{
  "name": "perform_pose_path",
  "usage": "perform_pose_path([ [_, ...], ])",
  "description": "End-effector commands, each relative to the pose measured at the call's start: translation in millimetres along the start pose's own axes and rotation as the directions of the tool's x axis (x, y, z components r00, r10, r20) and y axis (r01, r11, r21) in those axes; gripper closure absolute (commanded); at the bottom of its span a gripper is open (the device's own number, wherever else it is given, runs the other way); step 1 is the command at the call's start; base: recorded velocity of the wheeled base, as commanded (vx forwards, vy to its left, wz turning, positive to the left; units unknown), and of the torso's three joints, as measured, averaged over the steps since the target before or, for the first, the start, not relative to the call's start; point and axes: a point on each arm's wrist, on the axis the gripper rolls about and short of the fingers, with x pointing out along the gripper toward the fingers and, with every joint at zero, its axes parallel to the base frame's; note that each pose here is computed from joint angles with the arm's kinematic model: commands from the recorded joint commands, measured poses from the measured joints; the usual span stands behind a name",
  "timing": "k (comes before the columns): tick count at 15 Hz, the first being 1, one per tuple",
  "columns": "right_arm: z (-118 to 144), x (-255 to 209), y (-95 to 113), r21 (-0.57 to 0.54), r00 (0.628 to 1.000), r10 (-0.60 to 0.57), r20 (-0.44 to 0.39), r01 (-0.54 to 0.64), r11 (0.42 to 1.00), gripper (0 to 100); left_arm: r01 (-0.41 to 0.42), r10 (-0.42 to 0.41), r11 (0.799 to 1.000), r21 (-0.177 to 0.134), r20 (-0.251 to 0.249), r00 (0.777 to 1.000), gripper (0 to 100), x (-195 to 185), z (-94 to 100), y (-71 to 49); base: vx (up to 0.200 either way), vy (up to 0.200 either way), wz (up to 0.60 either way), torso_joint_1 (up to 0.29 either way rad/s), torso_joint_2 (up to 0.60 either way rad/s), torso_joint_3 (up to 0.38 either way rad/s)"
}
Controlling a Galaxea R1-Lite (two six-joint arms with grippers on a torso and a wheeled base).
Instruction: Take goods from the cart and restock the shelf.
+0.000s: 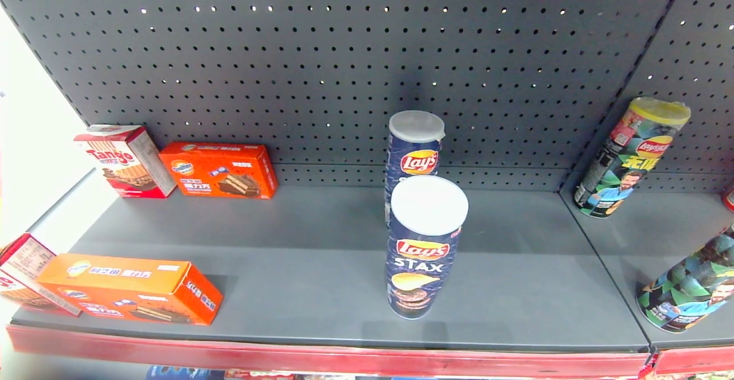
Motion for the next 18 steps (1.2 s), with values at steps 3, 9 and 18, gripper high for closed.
perform_pose_path([
  [3, 0.1, 0.0, 0.0, 0.0, 1.0, 0.001, 0.001, -0.001, 1.0, 0, -0.006, 0.006, 1.0, -0.01, 0.0, 1.0, 0, 0.1, 0.1, 0.1, 0.0, 0.0, 0.0, 0.0, 0.0, 0.0],
  [9, -0.1, 0.0, 0.0, 0.0, 1.0, 0.001, -0.001, -0.001, 1.0, 0, -0.002, 0.002, 1.0, -0.01, 0.0, 1.0, 0, 0.1, 0.1, 0.0, -0.033, 0.0, 0.0, 0.0, 0.0, 0.0],
  [18, 0.1, 0.0, 0.0, 0.0, 1.0, 0.001, 0.001, -0.001, 1.0, 0, -0.002, 0.002, 1.0, -0.008, 0.0, 1.0, 0, 0.1, 0.1, 0.0, 0.0, 0.0, -0.07, 0.001, 0.0, 0.0],
])
